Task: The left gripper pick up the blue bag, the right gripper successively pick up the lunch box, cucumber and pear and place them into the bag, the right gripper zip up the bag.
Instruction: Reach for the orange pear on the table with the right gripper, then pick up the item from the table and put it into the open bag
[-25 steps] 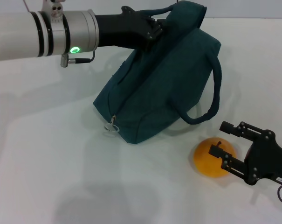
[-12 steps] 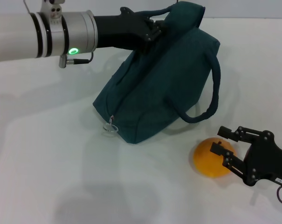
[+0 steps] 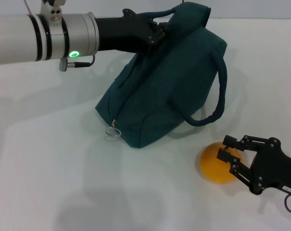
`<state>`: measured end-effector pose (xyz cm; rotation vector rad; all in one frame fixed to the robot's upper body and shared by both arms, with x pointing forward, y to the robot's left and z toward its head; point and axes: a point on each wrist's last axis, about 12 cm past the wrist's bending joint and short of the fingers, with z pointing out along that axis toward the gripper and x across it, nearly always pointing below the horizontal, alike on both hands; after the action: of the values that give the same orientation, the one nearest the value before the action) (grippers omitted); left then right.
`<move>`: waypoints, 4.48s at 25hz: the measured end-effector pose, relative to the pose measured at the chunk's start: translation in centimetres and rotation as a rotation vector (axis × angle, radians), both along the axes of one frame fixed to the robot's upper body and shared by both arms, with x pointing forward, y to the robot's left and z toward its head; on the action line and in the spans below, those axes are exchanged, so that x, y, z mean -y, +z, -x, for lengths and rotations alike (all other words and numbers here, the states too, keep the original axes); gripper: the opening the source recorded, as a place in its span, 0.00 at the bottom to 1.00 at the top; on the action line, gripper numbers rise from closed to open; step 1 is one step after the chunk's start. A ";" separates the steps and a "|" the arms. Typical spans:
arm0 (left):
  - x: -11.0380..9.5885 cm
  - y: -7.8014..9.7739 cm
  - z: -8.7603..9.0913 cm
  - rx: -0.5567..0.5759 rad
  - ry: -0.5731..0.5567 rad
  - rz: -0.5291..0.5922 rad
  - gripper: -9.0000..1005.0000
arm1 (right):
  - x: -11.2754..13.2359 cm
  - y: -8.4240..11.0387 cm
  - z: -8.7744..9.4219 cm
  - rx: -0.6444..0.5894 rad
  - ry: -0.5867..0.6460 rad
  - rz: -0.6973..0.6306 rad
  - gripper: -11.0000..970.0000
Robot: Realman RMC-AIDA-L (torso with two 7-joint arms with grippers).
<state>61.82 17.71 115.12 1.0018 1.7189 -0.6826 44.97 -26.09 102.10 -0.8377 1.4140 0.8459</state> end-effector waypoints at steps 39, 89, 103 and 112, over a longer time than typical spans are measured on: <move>-0.8 0.6 2.0 0.092 -0.087 0.015 0.05 | 1.6 2.3 -0.1 0.226 -0.121 -0.095 0.04; -0.2 2.5 3.1 0.113 -0.188 0.013 0.05 | -5.7 11.1 -12.0 -0.023 0.221 -0.177 0.04; 0.1 2.3 2.7 0.108 -0.180 0.013 0.05 | -7.1 10.0 -12.1 -0.071 0.231 -0.098 0.04; 0.0 2.2 2.6 0.106 -0.167 0.016 0.05 | -5.5 10.5 -10.9 -0.029 0.222 -0.178 0.24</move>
<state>59.17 17.76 117.30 1.1587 1.5482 -0.7355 55.92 -20.57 112.65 -0.8574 1.2640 1.1405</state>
